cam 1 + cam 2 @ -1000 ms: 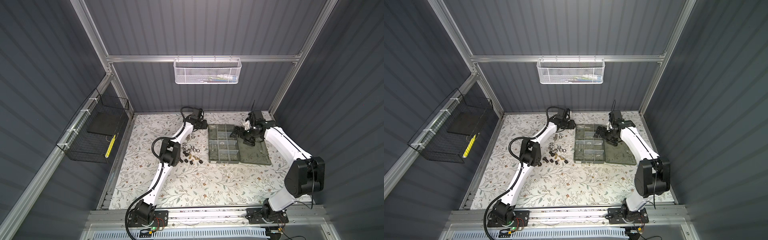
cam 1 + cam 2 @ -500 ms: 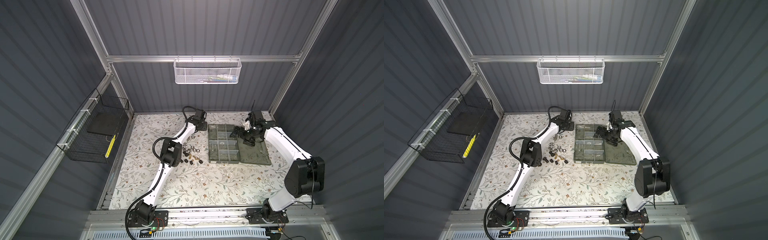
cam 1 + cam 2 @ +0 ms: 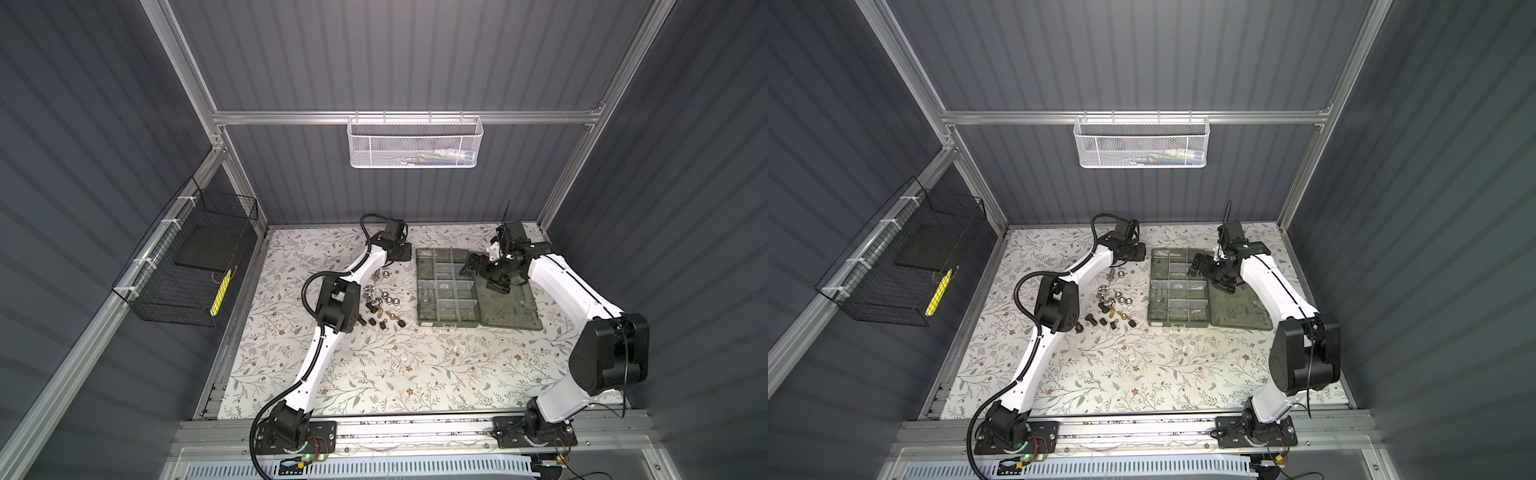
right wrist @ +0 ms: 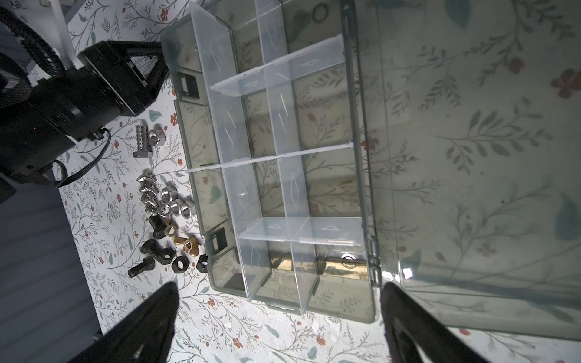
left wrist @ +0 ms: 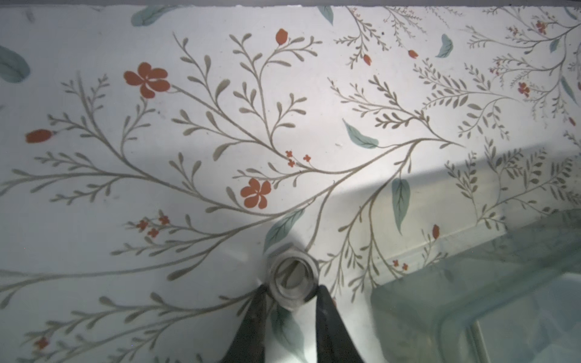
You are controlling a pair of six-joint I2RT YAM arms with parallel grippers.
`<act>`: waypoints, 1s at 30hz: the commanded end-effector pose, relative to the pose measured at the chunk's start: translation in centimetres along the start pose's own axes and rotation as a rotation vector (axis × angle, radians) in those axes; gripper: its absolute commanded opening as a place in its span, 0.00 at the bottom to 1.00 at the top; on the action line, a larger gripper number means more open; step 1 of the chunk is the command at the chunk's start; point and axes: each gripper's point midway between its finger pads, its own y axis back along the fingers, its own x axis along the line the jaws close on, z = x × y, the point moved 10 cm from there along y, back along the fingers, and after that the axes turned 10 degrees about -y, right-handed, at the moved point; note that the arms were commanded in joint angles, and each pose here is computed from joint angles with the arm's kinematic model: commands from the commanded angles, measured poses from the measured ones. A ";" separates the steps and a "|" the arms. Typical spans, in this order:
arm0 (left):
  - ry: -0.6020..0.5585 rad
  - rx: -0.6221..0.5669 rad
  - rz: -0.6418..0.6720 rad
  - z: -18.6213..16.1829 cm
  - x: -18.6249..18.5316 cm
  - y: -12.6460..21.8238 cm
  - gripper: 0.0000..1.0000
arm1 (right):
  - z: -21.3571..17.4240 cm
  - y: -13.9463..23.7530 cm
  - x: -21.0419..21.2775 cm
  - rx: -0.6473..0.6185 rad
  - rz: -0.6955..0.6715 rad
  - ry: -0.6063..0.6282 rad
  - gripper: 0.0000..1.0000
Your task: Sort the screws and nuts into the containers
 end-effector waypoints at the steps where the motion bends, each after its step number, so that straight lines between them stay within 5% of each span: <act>1: 0.177 0.171 -0.029 -4.5 2.6 -1.2 0.07 | -0.2 -0.1 -0.3 0.013 0.004 -0.024 0.99; 20: 0.232 0.150 -0.093 -1.9 2.6 5.9 0.04 | 1.0 -1.4 0.8 -0.005 0.049 -0.071 0.99; 30: 0.221 0.126 -0.109 -0.9 2.3 7.0 0.15 | 1.2 -1.5 0.7 -0.032 0.036 -0.084 0.99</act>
